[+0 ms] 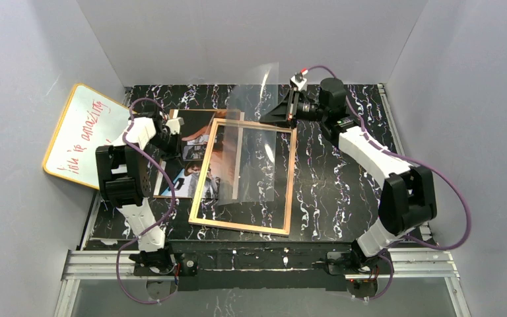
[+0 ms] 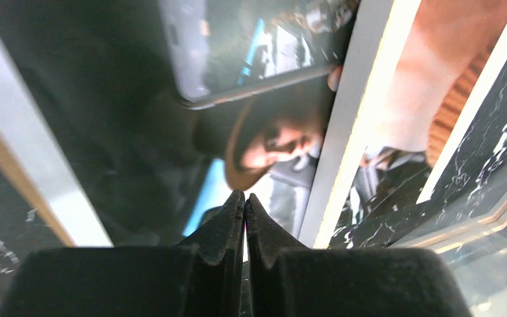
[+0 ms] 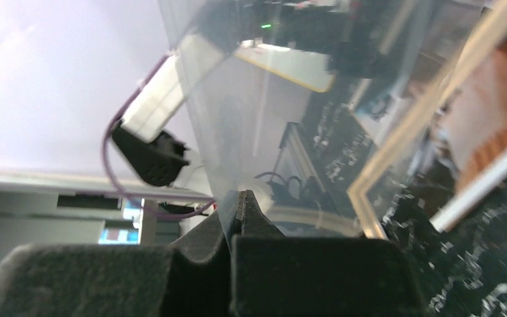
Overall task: Put the photo into the frame
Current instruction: Place the photo frame item in the photo frame.
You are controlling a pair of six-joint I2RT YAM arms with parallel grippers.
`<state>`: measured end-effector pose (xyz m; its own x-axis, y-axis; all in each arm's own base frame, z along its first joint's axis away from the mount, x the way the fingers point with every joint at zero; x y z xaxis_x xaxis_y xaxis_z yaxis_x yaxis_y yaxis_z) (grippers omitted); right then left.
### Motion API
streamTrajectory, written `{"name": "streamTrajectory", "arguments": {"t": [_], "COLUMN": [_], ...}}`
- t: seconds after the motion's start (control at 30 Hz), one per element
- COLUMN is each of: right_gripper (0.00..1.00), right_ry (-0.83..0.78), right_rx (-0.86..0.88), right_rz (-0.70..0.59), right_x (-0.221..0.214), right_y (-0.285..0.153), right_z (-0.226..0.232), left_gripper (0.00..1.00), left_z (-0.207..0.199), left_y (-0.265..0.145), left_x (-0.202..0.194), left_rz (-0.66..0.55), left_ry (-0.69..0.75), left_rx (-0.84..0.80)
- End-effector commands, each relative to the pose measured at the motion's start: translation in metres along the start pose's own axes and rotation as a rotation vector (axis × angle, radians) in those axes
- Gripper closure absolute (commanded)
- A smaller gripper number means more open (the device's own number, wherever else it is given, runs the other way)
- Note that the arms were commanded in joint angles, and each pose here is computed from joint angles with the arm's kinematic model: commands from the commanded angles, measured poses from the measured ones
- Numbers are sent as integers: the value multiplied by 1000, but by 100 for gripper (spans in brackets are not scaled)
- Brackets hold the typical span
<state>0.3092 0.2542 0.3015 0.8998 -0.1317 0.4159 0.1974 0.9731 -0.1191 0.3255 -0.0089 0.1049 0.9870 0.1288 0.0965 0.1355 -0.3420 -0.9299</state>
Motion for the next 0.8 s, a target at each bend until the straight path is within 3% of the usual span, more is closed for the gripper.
{"name": "streamTrajectory", "arguments": {"t": [0.0,0.27,0.53,0.77], "right_gripper": [99,99,99,99], "right_ry": [-95,187,195,186], "right_rx": [149,242,60,-164], "right_rz": [-11,-118,-59,21], "right_x": [5,-9,-25,-55], "right_y": [-6,7,31,31], "right_z": [68,37,-9,-75], "left_gripper": [98,98,97,93], "left_z": [10,41,50,47], "left_y": [-27,-46,-57,-47], "left_x": [13,20,27,17], "left_rz": [-61,-89,-135,-84], "left_ry": [-72,-128,-152,-139], "left_rx": [7,42,84,35]}}
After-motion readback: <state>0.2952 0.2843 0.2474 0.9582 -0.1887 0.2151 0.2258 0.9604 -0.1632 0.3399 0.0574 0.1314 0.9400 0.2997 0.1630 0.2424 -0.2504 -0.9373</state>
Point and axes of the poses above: each gripper's point midway between its finger pads, its own y axis out along the fingers, its own z axis along the line the jaws close on, x = y × z, the point moved 6 cm from there along -y, back along the fingers, and after that the axes turned 11 degrees about -y, right-handed, at the moved point
